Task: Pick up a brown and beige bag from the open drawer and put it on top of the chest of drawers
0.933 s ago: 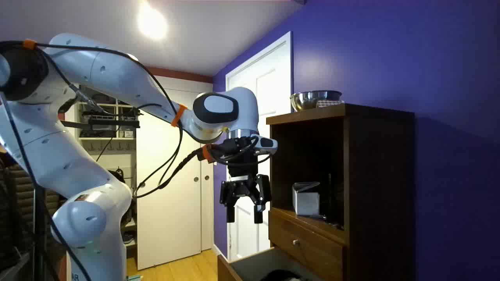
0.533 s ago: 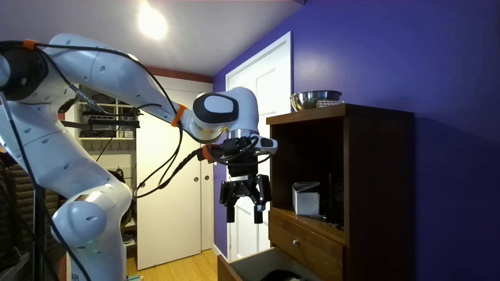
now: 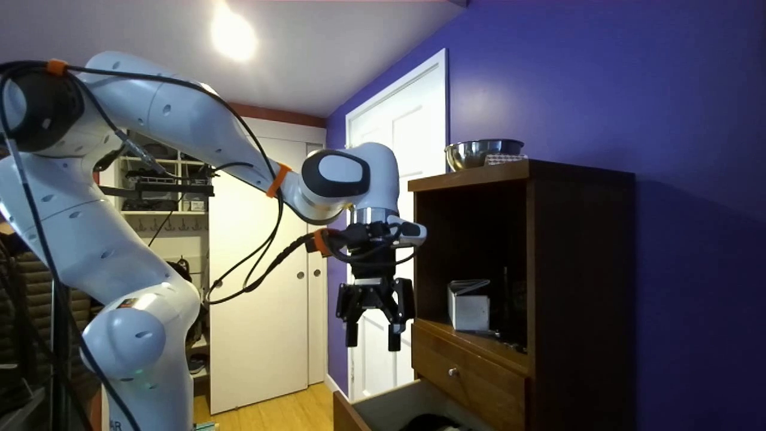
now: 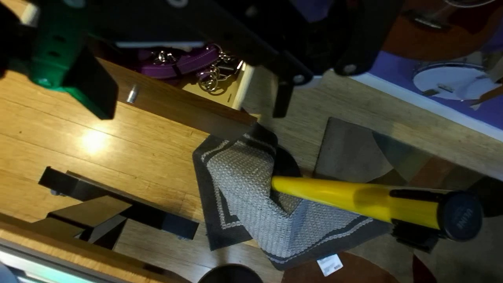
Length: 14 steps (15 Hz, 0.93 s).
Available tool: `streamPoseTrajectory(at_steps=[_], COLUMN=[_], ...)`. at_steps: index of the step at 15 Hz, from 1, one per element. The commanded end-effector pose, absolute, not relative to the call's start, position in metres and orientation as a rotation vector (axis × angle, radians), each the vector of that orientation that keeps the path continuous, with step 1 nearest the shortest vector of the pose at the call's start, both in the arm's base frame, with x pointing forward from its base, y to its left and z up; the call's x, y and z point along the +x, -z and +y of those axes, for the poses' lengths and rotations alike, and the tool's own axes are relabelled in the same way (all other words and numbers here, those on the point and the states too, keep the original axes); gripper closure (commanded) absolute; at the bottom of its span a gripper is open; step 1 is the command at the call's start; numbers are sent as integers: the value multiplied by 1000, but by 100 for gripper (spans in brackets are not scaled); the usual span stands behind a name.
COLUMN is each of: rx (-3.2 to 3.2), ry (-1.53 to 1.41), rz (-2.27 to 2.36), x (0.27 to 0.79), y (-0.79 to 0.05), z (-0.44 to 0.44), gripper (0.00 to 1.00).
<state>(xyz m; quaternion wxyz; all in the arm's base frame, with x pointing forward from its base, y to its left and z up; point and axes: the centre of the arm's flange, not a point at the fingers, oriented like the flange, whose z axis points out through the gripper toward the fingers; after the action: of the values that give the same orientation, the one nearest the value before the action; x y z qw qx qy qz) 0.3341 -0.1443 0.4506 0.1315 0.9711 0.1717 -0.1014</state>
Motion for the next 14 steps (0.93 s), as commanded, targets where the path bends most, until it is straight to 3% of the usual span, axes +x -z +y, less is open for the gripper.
streamPoseTrajectory(at_steps=[1, 7, 14], rx=[2898, 3016, 3061], ry=[399, 281, 217], rz=[627, 537, 472], x=[378, 433, 436], y=[-399, -362, -354], z=[-128, -110, -111], gripper=[0, 0, 0])
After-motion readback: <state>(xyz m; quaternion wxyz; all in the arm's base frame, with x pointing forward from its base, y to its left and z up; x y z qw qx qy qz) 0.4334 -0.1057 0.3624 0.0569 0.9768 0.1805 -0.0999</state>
